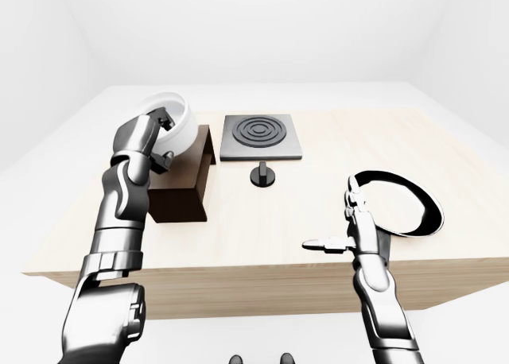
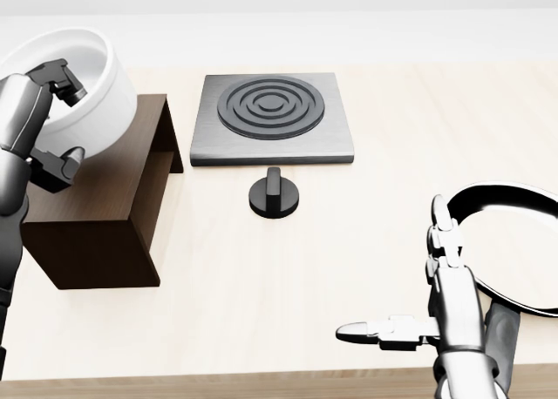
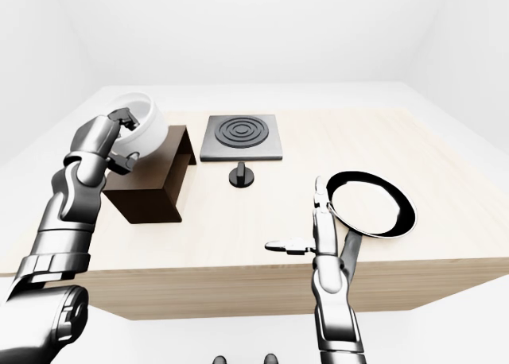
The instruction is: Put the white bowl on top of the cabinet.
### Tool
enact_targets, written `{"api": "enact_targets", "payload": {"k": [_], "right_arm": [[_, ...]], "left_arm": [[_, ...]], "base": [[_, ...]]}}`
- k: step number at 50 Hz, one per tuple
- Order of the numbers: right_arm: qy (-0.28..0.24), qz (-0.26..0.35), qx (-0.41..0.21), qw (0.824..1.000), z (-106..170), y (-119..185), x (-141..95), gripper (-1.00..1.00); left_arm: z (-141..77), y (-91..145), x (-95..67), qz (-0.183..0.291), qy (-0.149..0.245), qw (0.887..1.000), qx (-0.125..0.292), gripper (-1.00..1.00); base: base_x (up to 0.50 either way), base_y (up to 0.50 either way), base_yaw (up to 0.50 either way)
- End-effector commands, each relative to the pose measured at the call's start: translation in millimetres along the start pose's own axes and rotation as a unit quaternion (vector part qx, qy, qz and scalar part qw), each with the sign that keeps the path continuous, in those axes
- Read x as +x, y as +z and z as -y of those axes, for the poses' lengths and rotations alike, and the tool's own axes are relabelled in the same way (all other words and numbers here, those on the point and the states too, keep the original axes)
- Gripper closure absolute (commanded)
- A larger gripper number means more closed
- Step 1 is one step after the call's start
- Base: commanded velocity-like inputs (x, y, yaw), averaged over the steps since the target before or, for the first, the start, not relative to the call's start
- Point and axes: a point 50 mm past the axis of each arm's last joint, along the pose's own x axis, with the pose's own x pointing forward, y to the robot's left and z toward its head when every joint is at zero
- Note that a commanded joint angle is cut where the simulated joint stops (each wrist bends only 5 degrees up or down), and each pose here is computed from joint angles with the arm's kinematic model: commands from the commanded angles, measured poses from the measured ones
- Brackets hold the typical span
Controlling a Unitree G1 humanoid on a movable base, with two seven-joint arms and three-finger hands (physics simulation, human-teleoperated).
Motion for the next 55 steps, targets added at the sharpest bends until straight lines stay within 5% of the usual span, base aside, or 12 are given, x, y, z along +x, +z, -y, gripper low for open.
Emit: {"api": "enact_targets", "payload": {"k": [1,55], "right_arm": [[0.001,0.000,-0.001,1.000,-1,-1,0,-1.00],[0.004,-0.002,-0.008,1.000,-4,-2,0,-1.00]], "left_arm": [[-6,-3,1.1,-0.007,0.029,0.999,0.021,1.00],[4,-16,0.2,-0.031,0.037,0.999,0.006,1.00]], "base": [[0.00,0.00,0.00],[0.00,0.00,0.00]]}}
